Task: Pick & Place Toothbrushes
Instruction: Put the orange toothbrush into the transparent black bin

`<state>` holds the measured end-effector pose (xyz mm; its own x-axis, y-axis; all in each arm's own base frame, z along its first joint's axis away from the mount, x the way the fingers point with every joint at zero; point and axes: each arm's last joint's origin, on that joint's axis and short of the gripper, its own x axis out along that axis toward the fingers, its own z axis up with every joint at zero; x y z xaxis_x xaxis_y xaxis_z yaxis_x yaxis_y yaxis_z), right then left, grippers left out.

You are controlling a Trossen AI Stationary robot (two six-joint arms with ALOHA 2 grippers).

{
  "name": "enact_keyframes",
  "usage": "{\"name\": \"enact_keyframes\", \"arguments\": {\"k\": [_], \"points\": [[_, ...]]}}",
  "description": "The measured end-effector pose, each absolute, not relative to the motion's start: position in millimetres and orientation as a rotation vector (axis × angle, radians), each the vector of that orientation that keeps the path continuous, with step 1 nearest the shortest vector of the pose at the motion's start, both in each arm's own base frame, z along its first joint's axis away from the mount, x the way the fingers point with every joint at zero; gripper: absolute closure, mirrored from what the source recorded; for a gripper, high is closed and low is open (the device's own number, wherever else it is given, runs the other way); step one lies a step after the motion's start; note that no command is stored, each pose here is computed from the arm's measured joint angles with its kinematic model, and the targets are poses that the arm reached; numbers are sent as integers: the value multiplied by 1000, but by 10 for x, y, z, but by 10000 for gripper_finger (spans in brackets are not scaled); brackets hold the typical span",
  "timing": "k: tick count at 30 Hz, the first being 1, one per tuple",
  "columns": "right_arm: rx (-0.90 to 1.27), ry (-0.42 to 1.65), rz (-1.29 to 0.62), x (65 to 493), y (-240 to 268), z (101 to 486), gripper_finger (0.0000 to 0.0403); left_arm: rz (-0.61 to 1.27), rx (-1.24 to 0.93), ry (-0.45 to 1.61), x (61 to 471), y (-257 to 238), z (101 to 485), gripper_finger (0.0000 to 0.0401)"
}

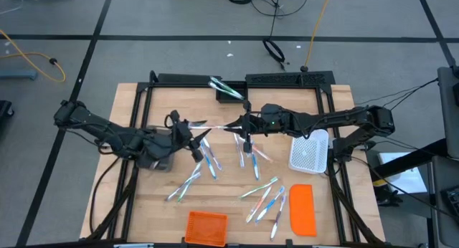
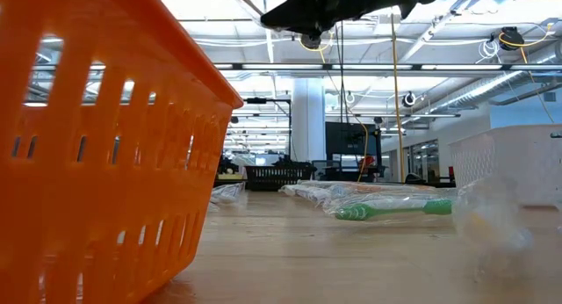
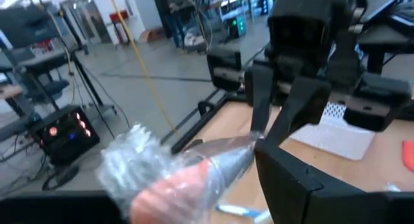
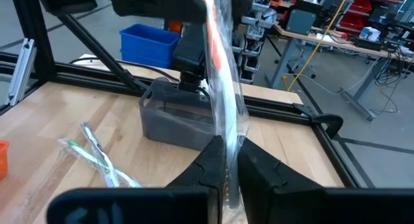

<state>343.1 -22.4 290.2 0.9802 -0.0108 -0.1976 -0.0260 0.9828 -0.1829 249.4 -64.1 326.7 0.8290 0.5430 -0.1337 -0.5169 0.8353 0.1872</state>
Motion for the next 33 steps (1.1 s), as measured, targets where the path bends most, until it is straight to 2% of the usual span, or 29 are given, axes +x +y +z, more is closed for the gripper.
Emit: {"name": "enact_keyframes", "arguments": {"k": [6,9,13,14,23,33], "points": [[-186,208,10,3432,-223,2891,384,457,158,161,2521,-656,3304,273],[-187,207,13,3432,-222,2891,384,446,158,161,2523,-659,3303,309],[-190,205,12,3433,-223,2893,383,437,165,162,2524,-661,3304,382],[-191,205,13,3433,-223,2894,383,436,167,163,2524,-662,3304,388],[-190,205,8,3433,-224,2893,376,436,166,163,2523,-663,3304,392],[-203,226,7,3428,-225,2875,324,440,166,172,2507,-659,3302,393]]}}
